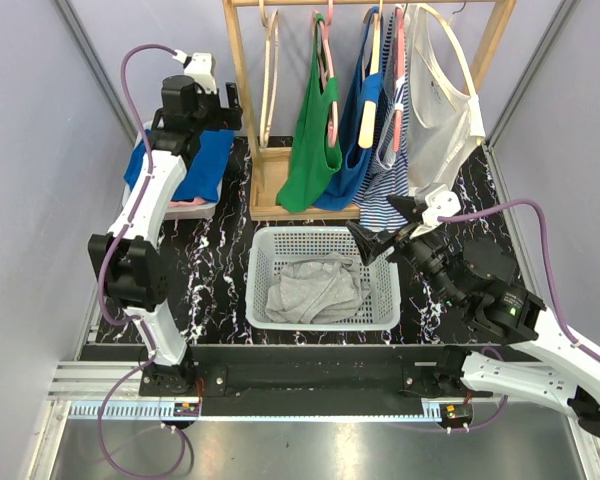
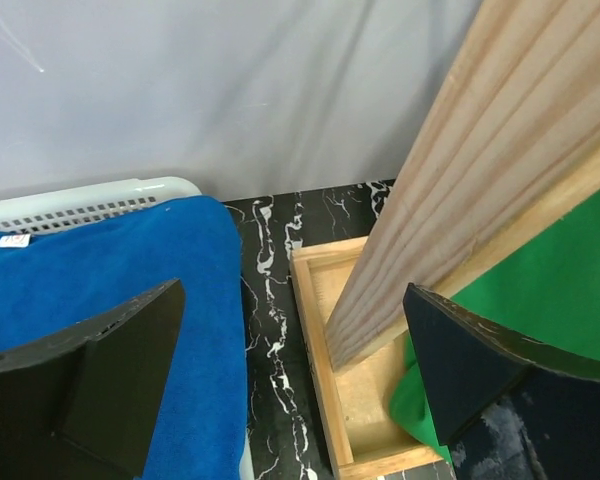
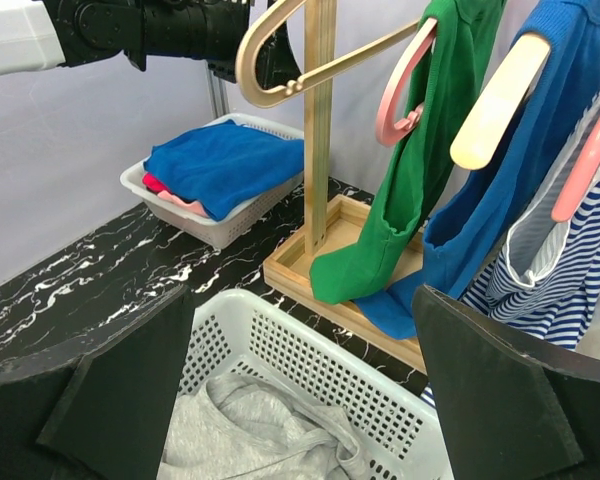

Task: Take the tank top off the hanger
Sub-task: Move the clothesline to the center of the board.

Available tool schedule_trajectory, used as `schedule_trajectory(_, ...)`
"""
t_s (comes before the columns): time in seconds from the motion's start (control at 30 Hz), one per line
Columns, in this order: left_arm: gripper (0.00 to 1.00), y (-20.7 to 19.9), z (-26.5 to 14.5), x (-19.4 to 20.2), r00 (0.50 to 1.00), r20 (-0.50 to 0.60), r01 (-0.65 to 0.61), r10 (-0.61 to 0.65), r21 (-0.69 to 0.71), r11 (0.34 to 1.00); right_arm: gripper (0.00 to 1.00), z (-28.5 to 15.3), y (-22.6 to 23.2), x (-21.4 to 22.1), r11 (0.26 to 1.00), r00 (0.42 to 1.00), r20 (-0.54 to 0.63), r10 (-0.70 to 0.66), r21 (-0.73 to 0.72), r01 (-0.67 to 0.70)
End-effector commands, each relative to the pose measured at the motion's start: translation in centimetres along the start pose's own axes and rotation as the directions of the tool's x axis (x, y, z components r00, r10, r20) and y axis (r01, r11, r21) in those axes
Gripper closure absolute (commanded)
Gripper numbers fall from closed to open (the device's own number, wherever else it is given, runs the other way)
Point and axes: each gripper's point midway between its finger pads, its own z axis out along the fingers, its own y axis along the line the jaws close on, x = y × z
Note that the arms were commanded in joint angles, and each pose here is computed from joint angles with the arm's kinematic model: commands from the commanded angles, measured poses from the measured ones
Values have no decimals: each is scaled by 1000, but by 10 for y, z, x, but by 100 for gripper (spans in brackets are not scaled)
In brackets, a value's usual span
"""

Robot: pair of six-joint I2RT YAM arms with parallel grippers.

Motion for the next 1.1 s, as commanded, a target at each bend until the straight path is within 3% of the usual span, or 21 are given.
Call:
schedule_trajectory(0.0,4,-60,-20,-12,1000,26,-15,8,269,963,0,3,-3,-9,1000,1000,17,10,24,-10)
schedule_trajectory(0.37,4,-75,-30,-14,1000,29,-9,1,299,954,0,8,-1,-7,1000,1000,12,-2,26,2)
schedule_trajectory(0.57,4,-48,-9,-27,997,71,10,-18,113,994,1,5,-2,-6,1000,1000,13,17,24,-17)
schedule_trajectory(0.7,5,-54,1,-42,993,120,0,-14,110,994,0,2,-4,-7,999,1000,16,23,32,-23)
schedule_trajectory(0.83,21,-65,13,-46,991,134,-10,-7,127,992,0,0,-6,-7,999,999,17,27,41,-27)
schedule_trajectory(0.87,32,-65,19,-42,992,126,-12,-3,120,993,0,0,-7,-8,999,999,20,31,42,-31)
schedule_trajectory(0.93,39,-66,23,-42,991,130,-24,10,106,994,0,-4,-9,-9,998,999,22,36,45,-37)
schedule_trajectory(1.07,62,-64,25,-35,992,122,-46,35,86,995,0,-8,-12,-8,997,999,25,46,54,-48)
